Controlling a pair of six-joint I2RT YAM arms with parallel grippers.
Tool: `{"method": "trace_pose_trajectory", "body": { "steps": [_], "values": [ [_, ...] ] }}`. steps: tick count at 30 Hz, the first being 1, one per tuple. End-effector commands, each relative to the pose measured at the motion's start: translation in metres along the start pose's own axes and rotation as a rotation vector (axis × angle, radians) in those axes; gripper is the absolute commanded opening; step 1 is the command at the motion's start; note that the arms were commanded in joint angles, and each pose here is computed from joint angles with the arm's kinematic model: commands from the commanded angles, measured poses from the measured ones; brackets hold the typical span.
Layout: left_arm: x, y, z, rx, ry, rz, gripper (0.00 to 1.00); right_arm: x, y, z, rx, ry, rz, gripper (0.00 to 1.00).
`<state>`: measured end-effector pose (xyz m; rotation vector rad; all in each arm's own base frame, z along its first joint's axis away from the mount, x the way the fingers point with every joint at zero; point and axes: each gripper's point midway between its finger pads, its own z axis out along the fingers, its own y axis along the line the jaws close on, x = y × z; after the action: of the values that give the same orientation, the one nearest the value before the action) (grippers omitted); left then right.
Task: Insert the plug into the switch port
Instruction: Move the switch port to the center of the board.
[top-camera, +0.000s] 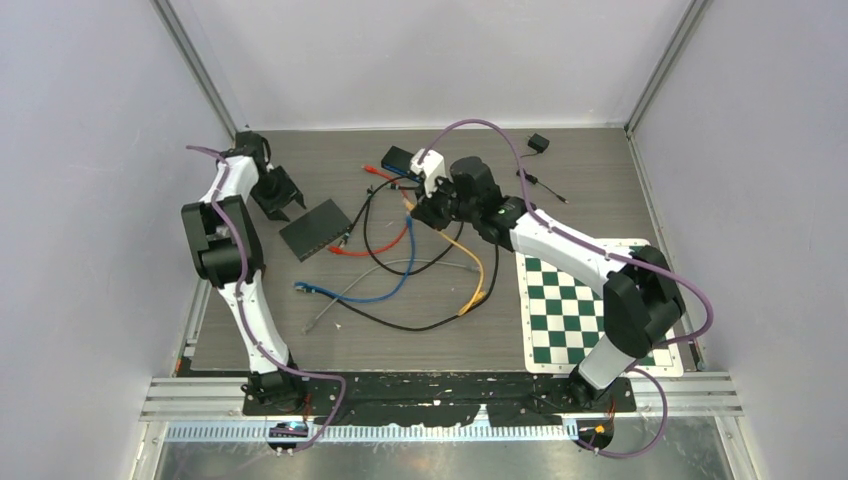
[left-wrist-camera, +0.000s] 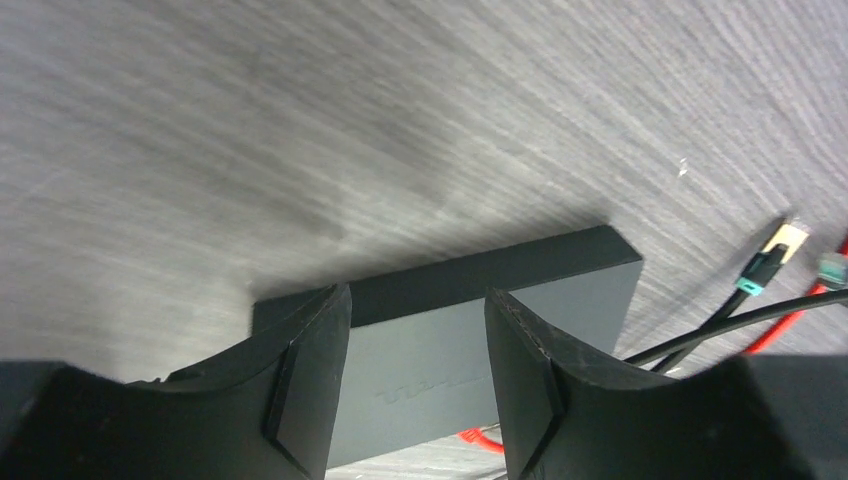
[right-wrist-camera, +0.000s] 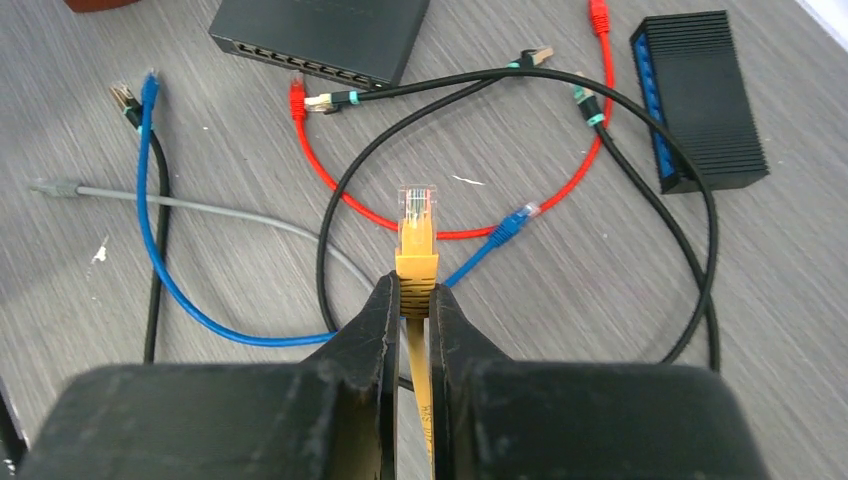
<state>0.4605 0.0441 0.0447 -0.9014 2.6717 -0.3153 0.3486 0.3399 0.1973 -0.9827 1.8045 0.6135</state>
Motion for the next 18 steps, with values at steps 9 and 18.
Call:
{"method": "trace_pose_trajectory", "body": {
  "steps": [9, 18],
  "values": [
    [0.020, 0.030, -0.023, -0.109, 0.016, 0.121, 0.55, -0.013, 0.078, 0.036, -0.097, -0.056, 0.175, 0.05],
    [0.051, 0.024, -0.027, -0.014, 0.061, 0.090, 0.53, 0.004, 0.082, 0.037, -0.095, -0.020, 0.143, 0.05]
  ]
}}
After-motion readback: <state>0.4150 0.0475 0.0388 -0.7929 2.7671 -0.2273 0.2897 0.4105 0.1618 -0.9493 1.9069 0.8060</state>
